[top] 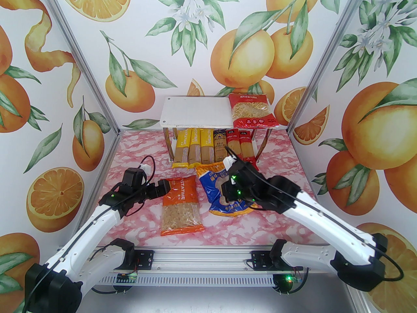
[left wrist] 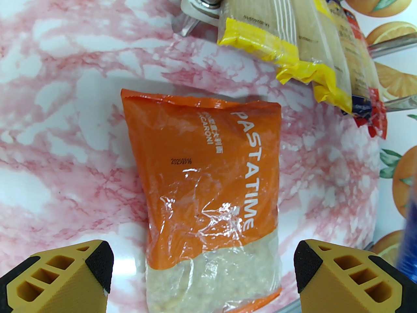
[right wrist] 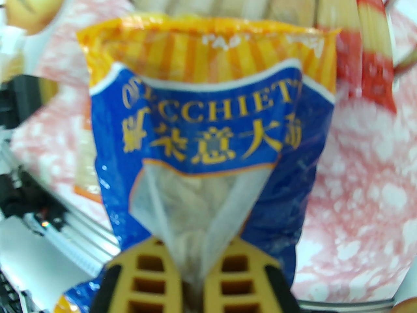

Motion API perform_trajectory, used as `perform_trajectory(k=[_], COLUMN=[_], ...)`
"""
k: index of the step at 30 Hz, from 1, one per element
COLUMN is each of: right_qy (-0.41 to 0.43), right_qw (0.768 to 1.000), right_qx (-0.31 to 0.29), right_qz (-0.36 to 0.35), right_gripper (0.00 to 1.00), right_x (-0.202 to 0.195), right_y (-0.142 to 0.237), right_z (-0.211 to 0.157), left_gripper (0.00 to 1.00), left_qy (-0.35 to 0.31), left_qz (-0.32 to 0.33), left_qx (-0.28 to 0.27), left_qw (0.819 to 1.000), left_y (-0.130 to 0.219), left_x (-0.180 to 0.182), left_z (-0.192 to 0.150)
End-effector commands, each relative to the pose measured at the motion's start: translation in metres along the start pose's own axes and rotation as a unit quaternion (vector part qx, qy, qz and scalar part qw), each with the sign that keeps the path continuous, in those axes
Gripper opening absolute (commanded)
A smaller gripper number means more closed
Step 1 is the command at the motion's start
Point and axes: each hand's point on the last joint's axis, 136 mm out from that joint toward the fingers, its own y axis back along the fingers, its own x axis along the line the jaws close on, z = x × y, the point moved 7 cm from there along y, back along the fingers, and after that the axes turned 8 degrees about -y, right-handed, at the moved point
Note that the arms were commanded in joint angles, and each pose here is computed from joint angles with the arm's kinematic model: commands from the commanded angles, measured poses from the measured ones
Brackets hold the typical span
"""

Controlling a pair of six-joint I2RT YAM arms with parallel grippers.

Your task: Place and organize the pasta boxes and bags onto the shelf

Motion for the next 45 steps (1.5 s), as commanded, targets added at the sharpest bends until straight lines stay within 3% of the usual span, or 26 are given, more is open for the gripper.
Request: perform_trajectory(k=[1, 6, 10, 19, 25, 36, 45], right_qy=[0.022, 0.045, 0.055, 0.009, 0.008, 0.001, -0.003], right_qw=[0.992, 0.976, 0.962, 0.936, 0.917, 0.900, 0.900], right_qx=[-0.106, -0.184, -0.248, -0.347, -0.397, -0.433, -0.426], right_qz=[0.070, 0.107, 0.097, 0.055, 0.022, -0.053, -0.088], right_gripper=[0.00, 0.00, 0.00, 0.00, 0.00, 0.00, 0.00], right_x=[0.028, 0.053, 0.068, 0.057, 0.058, 0.048, 0.037], right_y=[0.050, 0.084, 0.099, 0.086, 0.078, 0.046, 0.014], right_z=[0.047, 0.088, 0.128, 0.214, 0.252, 0.282, 0.292], left_gripper=[0.95, 0.95, 0.95, 0.95, 0.95, 0.95, 0.95], left_qy=[-0.017, -0.026, -0.033, -0.037, -0.038, -0.040, -0.040], left_qz=[-0.002, -0.007, -0.009, -0.015, -0.009, -0.002, 0.001], left_qx=[-0.016, -0.026, -0.027, -0.033, -0.034, -0.028, -0.026], left_qw=[1.000, 0.999, 0.999, 0.999, 0.999, 0.999, 0.999], left_y=[0.007, 0.012, 0.014, 0.021, 0.025, 0.024, 0.023], left_x=[-0.007, -0.012, -0.017, -0.019, -0.018, -0.017, -0.015], left_z=[0.014, 0.019, 0.023, 0.021, 0.020, 0.020, 0.019])
